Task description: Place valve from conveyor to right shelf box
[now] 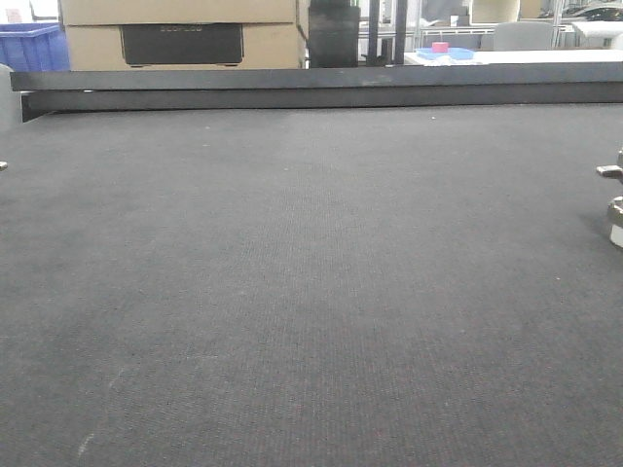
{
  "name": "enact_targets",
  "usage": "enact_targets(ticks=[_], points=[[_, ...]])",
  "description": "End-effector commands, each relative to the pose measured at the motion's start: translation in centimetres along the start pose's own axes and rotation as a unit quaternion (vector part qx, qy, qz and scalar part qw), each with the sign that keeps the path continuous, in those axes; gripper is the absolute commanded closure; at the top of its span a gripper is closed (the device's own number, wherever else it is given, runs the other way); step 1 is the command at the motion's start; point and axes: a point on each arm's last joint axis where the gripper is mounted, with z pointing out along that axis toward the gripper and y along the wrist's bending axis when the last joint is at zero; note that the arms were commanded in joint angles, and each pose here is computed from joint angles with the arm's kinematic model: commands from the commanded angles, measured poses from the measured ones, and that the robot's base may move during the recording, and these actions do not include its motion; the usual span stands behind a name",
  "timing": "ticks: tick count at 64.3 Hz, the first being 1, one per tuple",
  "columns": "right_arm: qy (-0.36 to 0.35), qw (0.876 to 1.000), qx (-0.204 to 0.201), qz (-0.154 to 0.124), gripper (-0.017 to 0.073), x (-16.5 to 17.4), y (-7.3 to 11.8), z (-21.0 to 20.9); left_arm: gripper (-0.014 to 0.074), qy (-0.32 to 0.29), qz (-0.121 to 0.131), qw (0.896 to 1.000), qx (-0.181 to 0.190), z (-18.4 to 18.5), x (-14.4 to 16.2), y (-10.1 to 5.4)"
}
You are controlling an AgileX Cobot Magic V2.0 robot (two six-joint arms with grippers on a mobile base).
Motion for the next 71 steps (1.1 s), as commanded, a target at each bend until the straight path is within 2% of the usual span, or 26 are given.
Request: enact_targets(ticks=[1,14,18,26,34,49,59,71], points=[[0.079,0.997,0.000,-0.019,-0.0010,-1.9,0.1,2.2,0.0015,-0.003,-0.002,1.000,0.018,0.5,-0.7,-0.4],[0.218,0.975,-0.012,-0.040,-0.0010,-5.2,0.5,7.0,0.0017,0.010,-0.001,0.999,0.038,1.3,-0.5,-0.9],[0.266,0.962,-0.024,-0.060,-0.0010,-5.5,0.7,8.7,0.0017,0.010,-0.002,0.999,0.039,1.3,-0.5,-1.0],[0.334,0.939,-0.039,-0.068,-0.0010,-5.3,1.4,11.5,0.0017,0.010,-0.003,0.999,0.040,1.3,-0.5,-1.0],[0.406,0.911,-0.044,-0.067,-0.0010,-3.5,1.5,14.7,0.0016,0.011,-0.011,0.999,0.043,1.3,-0.5,-1.0],[0.486,0.870,-0.044,-0.064,-0.0010,0.9,1.4,19.3,0.0016,0.027,-0.021,0.998,0.048,1.3,-0.2,-1.1],[0.504,0.860,-0.043,-0.062,-0.0010,3.3,1.3,21.8,0.0016,0.039,-0.022,0.998,0.050,1.3,0.0,-1.2],[0.538,0.839,-0.043,-0.059,-0.0010,6.1,1.2,23.8,0.0016,0.056,-0.021,0.997,0.051,1.3,0.3,-1.2]])
